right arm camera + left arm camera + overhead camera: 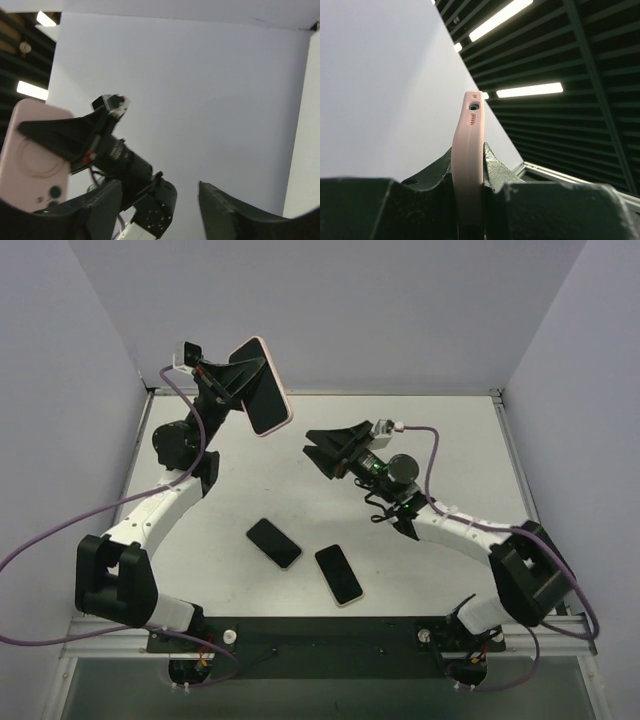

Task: Take the phone out of the phone case
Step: Remove the phone case from the phone.

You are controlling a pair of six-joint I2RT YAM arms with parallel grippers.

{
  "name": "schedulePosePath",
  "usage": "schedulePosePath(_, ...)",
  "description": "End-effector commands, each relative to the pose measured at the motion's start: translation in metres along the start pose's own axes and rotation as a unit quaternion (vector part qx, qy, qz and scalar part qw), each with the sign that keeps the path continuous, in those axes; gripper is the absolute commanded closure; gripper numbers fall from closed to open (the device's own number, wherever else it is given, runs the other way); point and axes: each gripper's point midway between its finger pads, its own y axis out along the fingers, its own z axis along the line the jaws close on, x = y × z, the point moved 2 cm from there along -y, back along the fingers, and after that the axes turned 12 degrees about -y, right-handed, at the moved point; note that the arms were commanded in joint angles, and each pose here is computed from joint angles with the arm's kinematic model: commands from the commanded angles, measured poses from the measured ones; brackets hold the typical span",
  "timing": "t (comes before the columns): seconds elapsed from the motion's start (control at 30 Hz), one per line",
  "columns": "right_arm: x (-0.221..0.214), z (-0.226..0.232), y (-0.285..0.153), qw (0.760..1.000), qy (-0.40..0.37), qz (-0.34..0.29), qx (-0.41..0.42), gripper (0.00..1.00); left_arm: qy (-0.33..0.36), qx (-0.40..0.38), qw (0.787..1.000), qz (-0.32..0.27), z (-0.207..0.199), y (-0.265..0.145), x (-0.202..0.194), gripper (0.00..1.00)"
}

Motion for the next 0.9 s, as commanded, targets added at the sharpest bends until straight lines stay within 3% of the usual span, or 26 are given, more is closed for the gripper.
schedulePosePath(0.0,0.009,0.098,-0.041,0.977,-0.185,0.007,0.104,0.30,-0.100,0.045,0.991,0.079,-0.016,-0.013,-0.035,1.00)
schedulePosePath(0.03,0.008,0.077,-0.043,0.972,-0.231,0.024,0.048,0.27,-0.096,0.069,0.990,0.074,-0.004,-0.015,-0.032,1.00)
schedulePosePath(0.1,0.011,0.101,-0.053,0.959,-0.280,0.024,0.042,0.18,-0.093,0.100,0.987,0.078,0.012,-0.019,-0.030,1.00)
schedulePosePath(0.13,0.009,0.093,-0.056,0.954,-0.295,0.047,0.006,0.16,-0.088,0.131,0.983,0.092,0.026,-0.022,-0.030,1.00)
schedulePosePath(0.27,0.003,0.106,-0.056,0.920,-0.378,0.105,-0.007,0.13,-0.071,0.183,0.972,0.130,0.051,-0.026,-0.036,1.00)
schedulePosePath(0.43,-0.003,0.114,-0.049,0.910,-0.391,0.139,0.004,0.12,-0.047,0.233,0.960,0.145,0.077,-0.033,-0.037,1.00)
schedulePosePath(0.7,-0.013,0.113,-0.029,0.918,-0.362,0.160,0.029,0.13,-0.054,0.244,0.956,0.155,0.092,-0.038,-0.044,1.00)
schedulePosePath(0.87,-0.011,0.114,-0.022,0.930,-0.333,0.150,0.041,0.26,-0.050,0.251,0.954,0.158,0.097,-0.038,-0.046,1.00)
